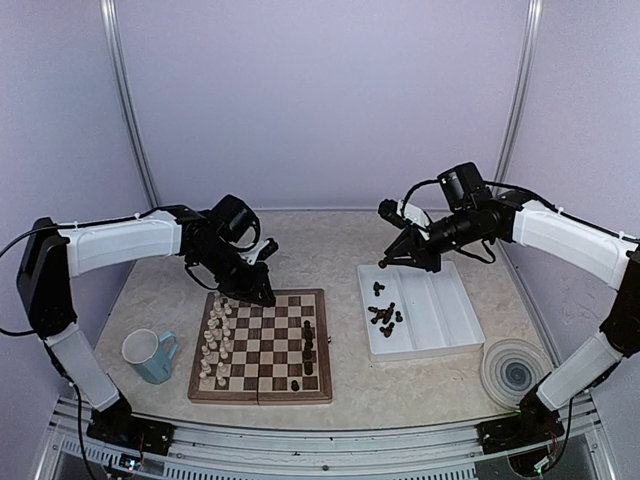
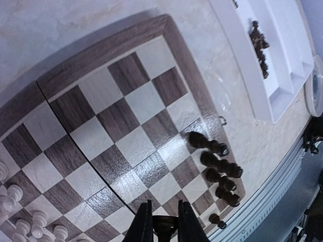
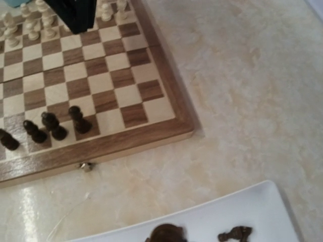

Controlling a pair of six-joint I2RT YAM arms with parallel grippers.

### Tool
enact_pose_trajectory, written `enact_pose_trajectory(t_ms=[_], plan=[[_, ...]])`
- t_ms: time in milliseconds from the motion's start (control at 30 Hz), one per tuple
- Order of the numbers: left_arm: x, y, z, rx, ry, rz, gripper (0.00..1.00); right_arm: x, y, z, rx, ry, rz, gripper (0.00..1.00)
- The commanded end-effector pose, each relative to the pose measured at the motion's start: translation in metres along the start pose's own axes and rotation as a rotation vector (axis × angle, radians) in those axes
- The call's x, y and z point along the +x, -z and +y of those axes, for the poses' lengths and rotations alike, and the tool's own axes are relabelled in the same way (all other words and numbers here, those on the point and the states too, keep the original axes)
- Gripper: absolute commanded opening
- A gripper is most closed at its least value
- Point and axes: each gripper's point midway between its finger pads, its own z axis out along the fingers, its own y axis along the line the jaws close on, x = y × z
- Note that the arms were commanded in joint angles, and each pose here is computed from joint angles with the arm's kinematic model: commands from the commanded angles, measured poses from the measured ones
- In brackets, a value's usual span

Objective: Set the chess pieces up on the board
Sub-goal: Place the pawn on the chessboard.

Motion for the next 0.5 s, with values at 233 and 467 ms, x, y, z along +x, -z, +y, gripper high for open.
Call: enact_pose_trajectory(t_ms=[233, 467], plan=[[0.044, -0.044, 0.024, -0.194, -0.088, 0.244, 0.03, 0.002, -0.002, 0.007, -0.037, 0.001, -0.029, 0.14], [0.047, -0.06, 0.032, -0.2, -0.1, 0.275, 0.04, 0.004, -0.005, 0.007, -0.044, -0.009, -0.021, 0.13]])
